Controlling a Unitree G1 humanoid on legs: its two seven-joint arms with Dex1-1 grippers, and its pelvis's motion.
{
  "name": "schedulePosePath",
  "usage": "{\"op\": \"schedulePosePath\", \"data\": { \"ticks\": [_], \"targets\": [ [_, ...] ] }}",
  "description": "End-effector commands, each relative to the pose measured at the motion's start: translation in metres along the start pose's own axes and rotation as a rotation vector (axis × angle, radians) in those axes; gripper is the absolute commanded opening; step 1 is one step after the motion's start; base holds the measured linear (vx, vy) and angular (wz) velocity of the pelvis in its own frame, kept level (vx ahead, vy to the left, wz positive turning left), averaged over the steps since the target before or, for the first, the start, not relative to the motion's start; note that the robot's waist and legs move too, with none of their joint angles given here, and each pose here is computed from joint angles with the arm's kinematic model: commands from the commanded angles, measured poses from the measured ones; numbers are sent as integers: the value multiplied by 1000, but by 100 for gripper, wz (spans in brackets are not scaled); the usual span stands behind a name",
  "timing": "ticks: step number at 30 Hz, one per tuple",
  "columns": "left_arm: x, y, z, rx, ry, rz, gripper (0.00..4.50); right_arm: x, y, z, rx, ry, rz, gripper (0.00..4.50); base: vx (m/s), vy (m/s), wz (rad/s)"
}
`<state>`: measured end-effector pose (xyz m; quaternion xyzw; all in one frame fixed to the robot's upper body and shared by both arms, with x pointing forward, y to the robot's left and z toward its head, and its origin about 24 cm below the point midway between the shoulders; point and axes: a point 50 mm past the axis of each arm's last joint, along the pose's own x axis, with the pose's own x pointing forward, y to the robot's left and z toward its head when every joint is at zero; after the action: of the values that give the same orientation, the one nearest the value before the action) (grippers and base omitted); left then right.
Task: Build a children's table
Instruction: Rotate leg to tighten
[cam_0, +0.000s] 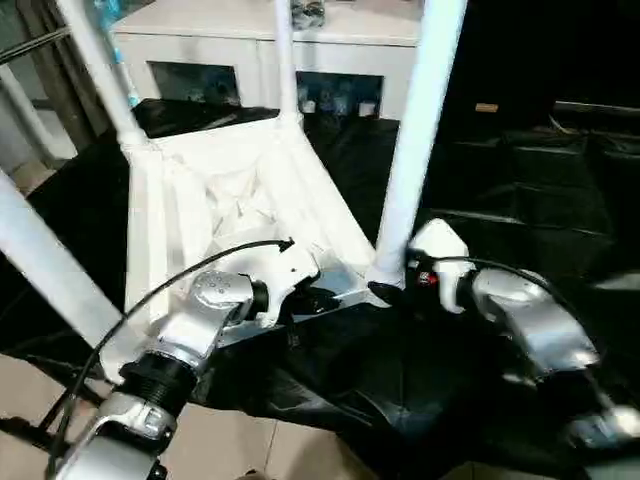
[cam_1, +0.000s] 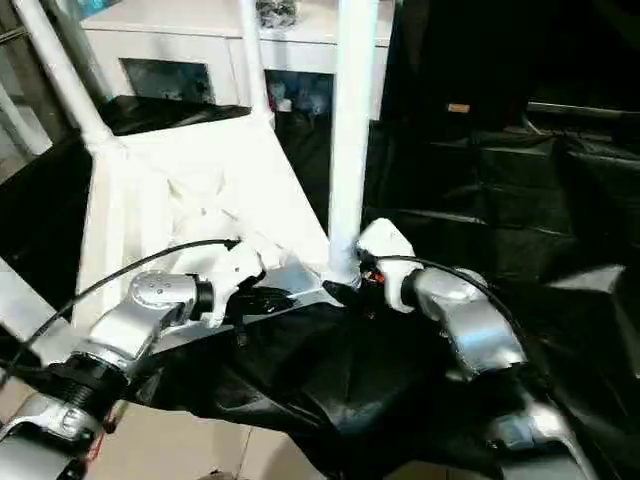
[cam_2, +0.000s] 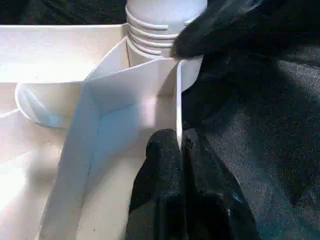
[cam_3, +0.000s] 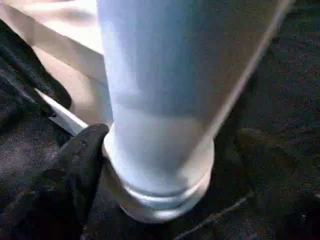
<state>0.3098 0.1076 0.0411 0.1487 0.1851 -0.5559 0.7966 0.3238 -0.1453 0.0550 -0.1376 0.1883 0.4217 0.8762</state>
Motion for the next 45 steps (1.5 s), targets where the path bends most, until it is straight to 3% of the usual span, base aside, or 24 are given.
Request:
{"op": "schedulePosePath", "data": {
  "ticks": [1,6,7,16,23,24,26,27,30,31,33,35,37,41,45],
  "targets": [
    [6,-9,-5,-19,16,-71,0,5,0,5,-27,-5,4,387,0,0,0],
    [5,-9,-5,-24,20,-78,0,8,-2,6,-15,-15,6,366,0,0,0],
    [5,-9,-5,-24,20,-78,0,9,-2,6,-15,-15,5,339,0,0,0],
    [4,-7,-5,-42,21,-47,0,16,-1,2,14,-28,-2,282,0,0,0],
    [21,11,10,-104,-18,204,0,34,0,-6,199,-45,-283,274,0,0,0],
    [29,14,15,-116,-26,266,0,40,2,-8,265,-45,-364,274,0,0,0],
    [36,14,19,-125,-30,300,0,47,7,-8,303,-44,-410,274,0,0,0],
    [46,12,24,-130,-34,333,0,57,16,-5,325,-31,-469,274,0,0,0],
    [56,5,26,-121,-34,314,0,68,27,3,241,-23,-491,274,0,0,0],
    [58,2,26,-117,-37,296,0,70,30,7,236,-51,-462,308,0,0,0],
    [59,-1,26,-107,-42,263,0,69,31,10,258,-89,-425,345,0,0,0],
    [57,-3,27,-91,-54,228,0,66,29,14,296,-136,-389,352,0,0,0],
    [53,-5,26,-74,-73,168,0,56,21,18,285,-170,-360,386,0,0,0],
    [36,-7,19,-47,-84,57,0,35,9,15,176,-145,-229,406,0,0,0],
    [22,-10,13,-34,-89,-41,0,16,8,10,100,-111,-34,406,0,0,0]
  ]
}}
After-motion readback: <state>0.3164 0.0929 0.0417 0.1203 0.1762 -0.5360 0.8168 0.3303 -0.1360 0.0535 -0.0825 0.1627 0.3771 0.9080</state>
